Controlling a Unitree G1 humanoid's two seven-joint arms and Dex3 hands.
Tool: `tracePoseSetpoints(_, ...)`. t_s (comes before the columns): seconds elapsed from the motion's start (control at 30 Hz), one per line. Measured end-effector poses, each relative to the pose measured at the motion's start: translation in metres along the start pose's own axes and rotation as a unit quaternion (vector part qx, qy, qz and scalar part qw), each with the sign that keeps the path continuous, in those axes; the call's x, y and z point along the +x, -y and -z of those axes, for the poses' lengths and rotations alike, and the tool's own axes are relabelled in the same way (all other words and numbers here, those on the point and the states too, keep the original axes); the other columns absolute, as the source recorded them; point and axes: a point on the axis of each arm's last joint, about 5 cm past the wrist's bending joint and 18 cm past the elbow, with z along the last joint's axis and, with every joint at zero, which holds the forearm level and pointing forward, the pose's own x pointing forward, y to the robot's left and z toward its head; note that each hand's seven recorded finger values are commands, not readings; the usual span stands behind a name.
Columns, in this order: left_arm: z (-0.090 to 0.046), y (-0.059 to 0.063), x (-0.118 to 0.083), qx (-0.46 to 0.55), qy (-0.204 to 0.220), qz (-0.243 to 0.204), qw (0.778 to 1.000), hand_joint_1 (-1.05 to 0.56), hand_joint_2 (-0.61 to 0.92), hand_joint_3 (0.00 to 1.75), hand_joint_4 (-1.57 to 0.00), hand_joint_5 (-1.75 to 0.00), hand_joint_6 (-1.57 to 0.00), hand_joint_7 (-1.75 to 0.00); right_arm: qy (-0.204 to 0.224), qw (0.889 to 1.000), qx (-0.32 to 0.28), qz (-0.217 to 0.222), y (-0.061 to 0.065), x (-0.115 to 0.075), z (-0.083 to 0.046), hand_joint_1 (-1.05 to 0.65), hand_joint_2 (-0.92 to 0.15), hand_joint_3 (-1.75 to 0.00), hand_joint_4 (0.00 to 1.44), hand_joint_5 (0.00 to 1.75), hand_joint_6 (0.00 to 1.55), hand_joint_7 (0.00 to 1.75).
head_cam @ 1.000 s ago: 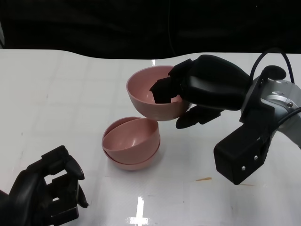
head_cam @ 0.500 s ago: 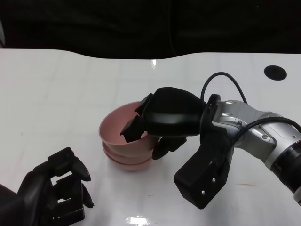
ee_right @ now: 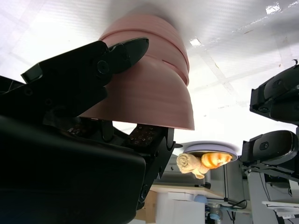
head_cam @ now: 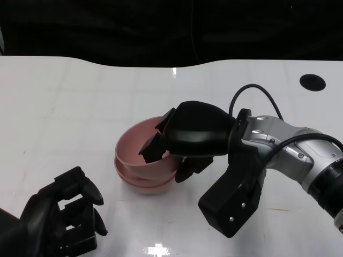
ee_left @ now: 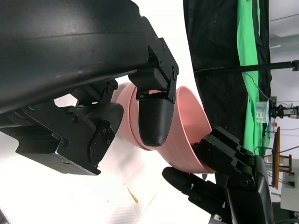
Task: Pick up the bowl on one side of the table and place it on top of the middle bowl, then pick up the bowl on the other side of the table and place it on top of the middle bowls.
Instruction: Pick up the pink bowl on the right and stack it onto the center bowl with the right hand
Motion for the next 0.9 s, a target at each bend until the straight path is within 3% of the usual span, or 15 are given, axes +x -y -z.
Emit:
tracePoseSetpoints(0.23,0.000,0.000,0.000,0.000,-0.001,0.000,1.000,0.15,0.60,1.38,-0.77,-1.75,-0.65,-1.75,-0.003,1.000,-0.006,0.003,-0.001,0.000,0.001,-0.18,-0.85,-0.02,0.83,1.64,0.76,1.22)
tracePoseSetpoints(0.47,0.003,-0.001,0.000,-0.003,-0.006,-0.001,1.000,0.16,0.63,1.34,-0.77,-1.75,-0.64,-1.75,-0.008,1.000,-0.008,0.008,-0.001,0.000,0.004,-0.19,-0.86,-0.02,0.84,1.57,0.83,0.96)
tracePoseSetpoints(0.57,0.004,-0.001,0.001,-0.003,-0.007,-0.002,1.000,0.16,0.63,1.34,-0.77,-1.75,-0.65,-1.75,-0.011,1.000,-0.014,0.007,-0.001,0.000,0.005,-0.19,-0.86,-0.01,0.87,1.41,0.86,0.85)
tracePoseSetpoints(0.8,0.006,-0.001,0.001,-0.003,-0.004,-0.002,1.000,0.16,0.63,1.32,-0.76,-1.75,-0.65,-1.75,-0.019,0.999,-0.025,0.026,-0.007,0.003,0.007,-0.19,-0.87,-0.01,0.90,1.39,0.91,0.76)
tracePoseSetpoints(0.9,0.006,-0.001,0.001,-0.002,0.000,-0.002,1.000,0.16,0.64,1.32,-0.77,-1.75,-0.65,-1.75,-0.020,0.999,-0.033,0.024,-0.010,0.005,0.007,-0.19,-0.88,-0.01,0.87,1.49,0.93,0.75)
